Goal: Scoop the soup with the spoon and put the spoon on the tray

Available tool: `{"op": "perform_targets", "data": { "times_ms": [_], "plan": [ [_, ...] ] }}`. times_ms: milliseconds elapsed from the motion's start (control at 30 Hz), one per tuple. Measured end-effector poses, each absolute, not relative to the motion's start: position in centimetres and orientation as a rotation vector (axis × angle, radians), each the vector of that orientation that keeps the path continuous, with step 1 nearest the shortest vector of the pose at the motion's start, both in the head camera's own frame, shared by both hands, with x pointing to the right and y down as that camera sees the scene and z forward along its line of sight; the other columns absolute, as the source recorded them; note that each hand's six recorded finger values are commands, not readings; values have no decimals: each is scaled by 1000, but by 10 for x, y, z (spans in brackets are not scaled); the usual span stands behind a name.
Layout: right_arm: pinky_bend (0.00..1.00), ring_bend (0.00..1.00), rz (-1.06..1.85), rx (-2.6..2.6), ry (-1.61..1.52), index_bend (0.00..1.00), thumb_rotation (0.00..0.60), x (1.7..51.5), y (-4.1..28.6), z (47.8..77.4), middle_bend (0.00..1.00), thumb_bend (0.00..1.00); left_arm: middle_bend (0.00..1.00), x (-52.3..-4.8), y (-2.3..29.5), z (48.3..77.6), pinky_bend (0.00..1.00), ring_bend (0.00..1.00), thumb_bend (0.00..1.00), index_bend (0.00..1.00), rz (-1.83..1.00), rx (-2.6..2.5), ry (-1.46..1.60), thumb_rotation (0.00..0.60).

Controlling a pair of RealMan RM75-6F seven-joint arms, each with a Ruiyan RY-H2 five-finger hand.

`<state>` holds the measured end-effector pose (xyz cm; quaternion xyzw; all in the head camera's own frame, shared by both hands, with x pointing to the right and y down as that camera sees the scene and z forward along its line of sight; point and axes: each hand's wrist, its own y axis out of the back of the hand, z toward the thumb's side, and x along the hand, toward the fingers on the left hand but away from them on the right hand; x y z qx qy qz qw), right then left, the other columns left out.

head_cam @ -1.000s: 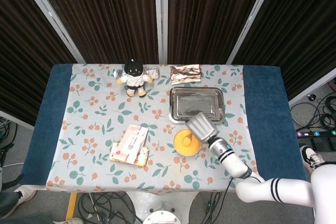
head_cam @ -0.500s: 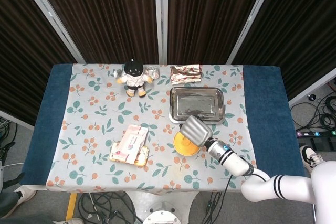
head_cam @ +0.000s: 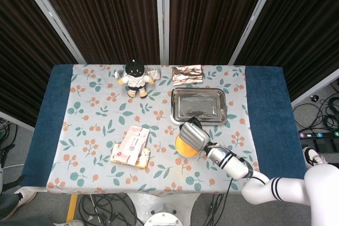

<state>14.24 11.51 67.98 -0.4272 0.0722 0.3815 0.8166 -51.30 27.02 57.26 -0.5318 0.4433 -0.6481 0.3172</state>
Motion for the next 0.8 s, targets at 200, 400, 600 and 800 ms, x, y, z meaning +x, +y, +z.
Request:
{"op": "perform_targets", "data": {
  "times_ms": [200,400,600,800],
  "plan": [
    [1000,1000,803,-931,116,871,600,137,119,663,1000,402,122,-512,271,572,114,102,65,236,-1699,-1402,1169,600],
    [1000,1000,778,-942,142,871,600,131,132,662,1000,402,122,-512,271,571,114,102,65,236,-1696,-1402,1170,600],
    [1000,1000,768,-904,190,877,600,127,140,674,1000,402,122,-513,272,573,114,102,65,236,-1705,-1406,1173,600],
    [1000,1000,832,-805,197,888,600,128,130,682,1000,402,122,-513,273,574,114,102,65,236,-1705,-1406,1172,600]
  ]
}}
